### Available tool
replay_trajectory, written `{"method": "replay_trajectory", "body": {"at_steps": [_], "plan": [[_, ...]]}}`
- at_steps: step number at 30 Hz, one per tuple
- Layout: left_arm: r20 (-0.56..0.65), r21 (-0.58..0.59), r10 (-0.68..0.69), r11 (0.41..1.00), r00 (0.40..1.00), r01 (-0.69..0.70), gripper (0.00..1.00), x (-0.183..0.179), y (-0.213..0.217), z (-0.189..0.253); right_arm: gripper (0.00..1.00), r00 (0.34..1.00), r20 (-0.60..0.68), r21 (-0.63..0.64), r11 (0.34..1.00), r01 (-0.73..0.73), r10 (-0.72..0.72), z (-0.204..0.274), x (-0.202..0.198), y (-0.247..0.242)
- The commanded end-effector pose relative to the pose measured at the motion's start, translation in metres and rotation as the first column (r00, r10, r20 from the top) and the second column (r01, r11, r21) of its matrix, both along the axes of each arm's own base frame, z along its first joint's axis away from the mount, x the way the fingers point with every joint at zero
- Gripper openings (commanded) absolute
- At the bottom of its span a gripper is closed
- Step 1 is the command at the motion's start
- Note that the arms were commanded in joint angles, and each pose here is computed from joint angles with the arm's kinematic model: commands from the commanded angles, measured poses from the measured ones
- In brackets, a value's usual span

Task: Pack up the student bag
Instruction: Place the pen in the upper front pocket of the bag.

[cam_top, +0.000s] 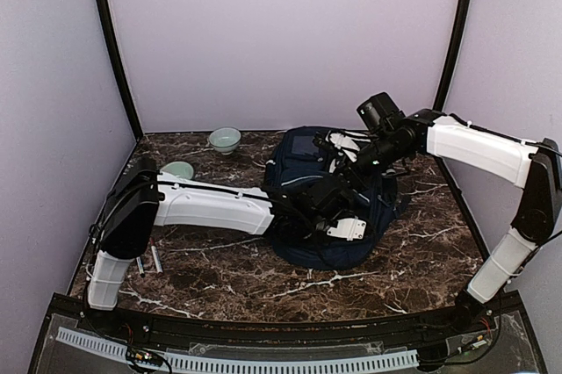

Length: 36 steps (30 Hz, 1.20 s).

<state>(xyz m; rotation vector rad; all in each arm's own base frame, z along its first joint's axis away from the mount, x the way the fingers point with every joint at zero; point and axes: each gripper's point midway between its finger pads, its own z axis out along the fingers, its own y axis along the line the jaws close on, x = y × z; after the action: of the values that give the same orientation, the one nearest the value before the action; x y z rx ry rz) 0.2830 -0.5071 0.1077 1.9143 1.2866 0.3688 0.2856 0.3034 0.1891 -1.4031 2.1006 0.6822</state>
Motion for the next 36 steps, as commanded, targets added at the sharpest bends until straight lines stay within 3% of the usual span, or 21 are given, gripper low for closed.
{"method": "replay_trajectory", "body": {"at_steps": [1,3,8,12,19,21,25,36], "plan": [[0.127,0.053,0.053,0.997,0.991,-0.061,0.0,0.034,0.005,-0.008,0.0,0.995,0.078,0.145,0.987,-0.068,0.057,0.056,-0.008,0.012],[0.142,0.032,0.078,0.996,0.987,-0.084,0.0,0.043,0.005,-0.008,0.0,0.995,0.081,0.153,0.985,-0.074,0.062,0.058,-0.01,0.012],[0.321,-0.095,0.135,0.989,0.937,-0.11,0.01,0.074,-0.001,0.024,0.0,0.994,0.088,0.16,0.984,-0.083,0.069,0.062,-0.014,0.011],[0.354,-0.159,0.179,0.979,0.918,-0.13,0.03,0.103,-0.001,0.036,0.0,0.993,0.091,0.163,0.983,-0.086,0.071,0.064,-0.016,0.01],[0.384,-0.21,0.242,0.963,0.891,-0.171,0.21,0.113,0.0,0.043,0.0,0.993,0.109,0.148,0.987,-0.068,0.053,0.06,-0.012,0.007],[0.412,-0.262,0.286,0.946,0.865,-0.188,0.3,0.111,0.003,0.058,0.0,0.993,0.107,0.135,0.989,-0.056,0.042,0.054,-0.008,0.006],[0.394,-0.312,0.297,0.933,0.87,-0.177,0.38,0.089,0.008,0.072,0.0,0.994,0.104,0.111,0.993,-0.028,0.016,0.049,0.001,0.003],[0.169,-0.369,0.235,0.916,0.957,-0.16,0.44,0.004,0.029,0.08,0.0,0.992,0.106,0.097,0.993,0.06,-0.071,0.042,0.023,-0.008]]}}
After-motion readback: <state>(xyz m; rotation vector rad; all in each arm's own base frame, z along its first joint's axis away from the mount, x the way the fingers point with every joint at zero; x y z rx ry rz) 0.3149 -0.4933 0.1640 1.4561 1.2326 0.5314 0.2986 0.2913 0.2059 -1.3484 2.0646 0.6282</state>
